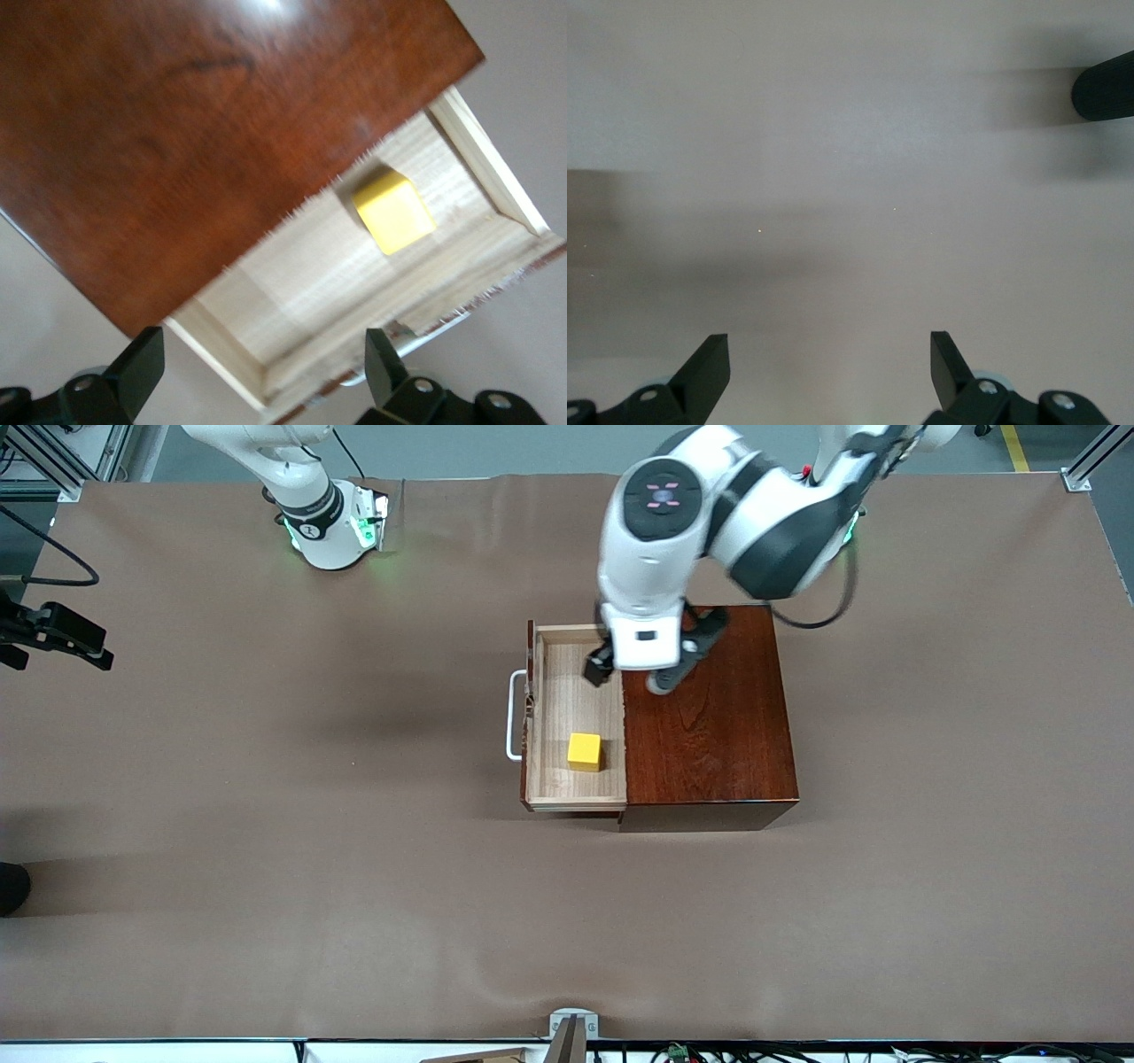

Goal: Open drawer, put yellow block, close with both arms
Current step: 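Move the left gripper down to the front of the open drawer, then push the drawer into the wooden box with the left gripper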

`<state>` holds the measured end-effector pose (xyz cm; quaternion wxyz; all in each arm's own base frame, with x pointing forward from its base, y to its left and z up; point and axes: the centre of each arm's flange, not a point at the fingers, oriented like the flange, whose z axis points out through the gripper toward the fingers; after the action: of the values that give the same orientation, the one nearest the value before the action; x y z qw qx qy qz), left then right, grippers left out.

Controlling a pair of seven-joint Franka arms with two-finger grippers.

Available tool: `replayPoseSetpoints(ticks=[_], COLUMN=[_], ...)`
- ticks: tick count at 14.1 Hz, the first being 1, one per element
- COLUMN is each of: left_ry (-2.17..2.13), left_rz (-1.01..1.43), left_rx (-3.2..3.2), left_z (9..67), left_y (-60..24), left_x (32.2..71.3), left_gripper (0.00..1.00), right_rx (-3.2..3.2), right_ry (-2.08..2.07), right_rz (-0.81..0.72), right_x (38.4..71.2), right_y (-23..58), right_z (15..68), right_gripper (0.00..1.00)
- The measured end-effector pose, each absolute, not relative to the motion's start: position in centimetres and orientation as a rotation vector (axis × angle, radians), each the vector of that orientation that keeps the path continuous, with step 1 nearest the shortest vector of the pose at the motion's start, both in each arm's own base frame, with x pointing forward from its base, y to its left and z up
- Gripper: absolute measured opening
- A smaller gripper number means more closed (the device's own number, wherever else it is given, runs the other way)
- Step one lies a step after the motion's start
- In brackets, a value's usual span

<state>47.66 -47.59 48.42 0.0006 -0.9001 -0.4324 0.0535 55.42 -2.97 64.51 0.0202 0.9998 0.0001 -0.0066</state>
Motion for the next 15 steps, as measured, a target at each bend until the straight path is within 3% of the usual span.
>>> replayPoseSetpoints(ticks=[9,12,15], left_ry=[-1.995,-2.185,-2.312], left_rz=[0.103,-0.031,-0.013], left_rx=[-2.605,-2.45,-2.358], left_z=[41.9,39.0,37.8], left_y=[-56.7,-59.5,-60.9], left_x=[47.1,45.4,44.4], left_gripper=[1.0,1.0,1.0], right_rx=[3.101,3.101,3.101], right_ry=[0.0,0.0,0.0], right_rz=[-0.017,-0.017,-0.017], right_x=[55.4,55.4,55.4], right_y=[-3.0,-3.0,-3.0], right_z=[64.5,64.5,64.5], right_gripper=[1.0,1.0,1.0])
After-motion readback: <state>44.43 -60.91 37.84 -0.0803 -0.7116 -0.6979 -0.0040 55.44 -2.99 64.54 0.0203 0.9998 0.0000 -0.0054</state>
